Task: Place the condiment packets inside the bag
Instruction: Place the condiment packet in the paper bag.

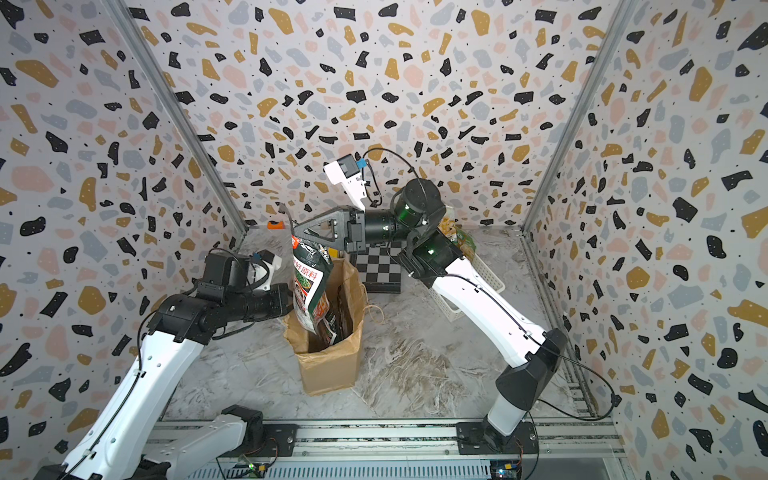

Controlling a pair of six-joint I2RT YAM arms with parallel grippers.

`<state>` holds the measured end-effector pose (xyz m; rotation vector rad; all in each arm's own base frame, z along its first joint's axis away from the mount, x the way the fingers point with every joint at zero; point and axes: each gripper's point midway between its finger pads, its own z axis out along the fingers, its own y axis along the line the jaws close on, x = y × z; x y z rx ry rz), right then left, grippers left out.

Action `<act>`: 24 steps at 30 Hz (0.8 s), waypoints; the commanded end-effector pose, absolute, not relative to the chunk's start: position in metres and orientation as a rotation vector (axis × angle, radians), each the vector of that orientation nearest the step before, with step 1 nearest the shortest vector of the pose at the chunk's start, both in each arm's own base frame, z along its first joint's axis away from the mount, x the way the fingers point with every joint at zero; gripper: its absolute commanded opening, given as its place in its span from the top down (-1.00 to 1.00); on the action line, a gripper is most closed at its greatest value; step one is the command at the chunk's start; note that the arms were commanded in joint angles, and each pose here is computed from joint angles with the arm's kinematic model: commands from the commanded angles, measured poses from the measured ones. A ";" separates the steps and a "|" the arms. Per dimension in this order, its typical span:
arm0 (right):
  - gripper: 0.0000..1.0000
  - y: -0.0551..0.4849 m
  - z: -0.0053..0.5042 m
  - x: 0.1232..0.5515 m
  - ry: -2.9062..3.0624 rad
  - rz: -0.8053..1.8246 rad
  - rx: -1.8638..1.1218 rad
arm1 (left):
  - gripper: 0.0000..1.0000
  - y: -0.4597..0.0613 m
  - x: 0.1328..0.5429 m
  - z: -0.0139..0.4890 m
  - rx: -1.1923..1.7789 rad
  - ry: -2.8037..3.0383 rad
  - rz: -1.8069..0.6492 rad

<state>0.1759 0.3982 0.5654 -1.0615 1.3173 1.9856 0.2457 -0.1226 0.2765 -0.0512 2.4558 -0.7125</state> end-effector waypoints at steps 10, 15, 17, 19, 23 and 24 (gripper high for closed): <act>1.00 0.412 0.576 0.166 1.211 2.024 -1.102 | 0.15 -0.060 0.231 0.297 -0.114 2.388 -0.293; 1.00 0.420 0.571 0.169 1.214 2.045 -1.101 | 0.04 -0.045 0.221 0.300 -0.120 2.375 -0.199; 1.00 0.422 0.572 0.169 1.210 2.054 -1.101 | 0.02 -0.038 0.217 0.301 -0.129 2.366 -0.160; 1.00 0.424 0.572 0.169 1.208 2.058 -1.103 | 0.01 -0.033 0.214 0.302 -0.136 2.355 -0.126; 1.00 0.430 0.568 0.174 1.219 2.061 -1.100 | 0.03 -0.034 0.211 0.295 -0.126 2.364 -0.135; 1.00 0.432 0.567 0.175 1.220 2.063 -1.102 | 0.04 -0.036 0.210 0.293 -0.120 2.368 -0.148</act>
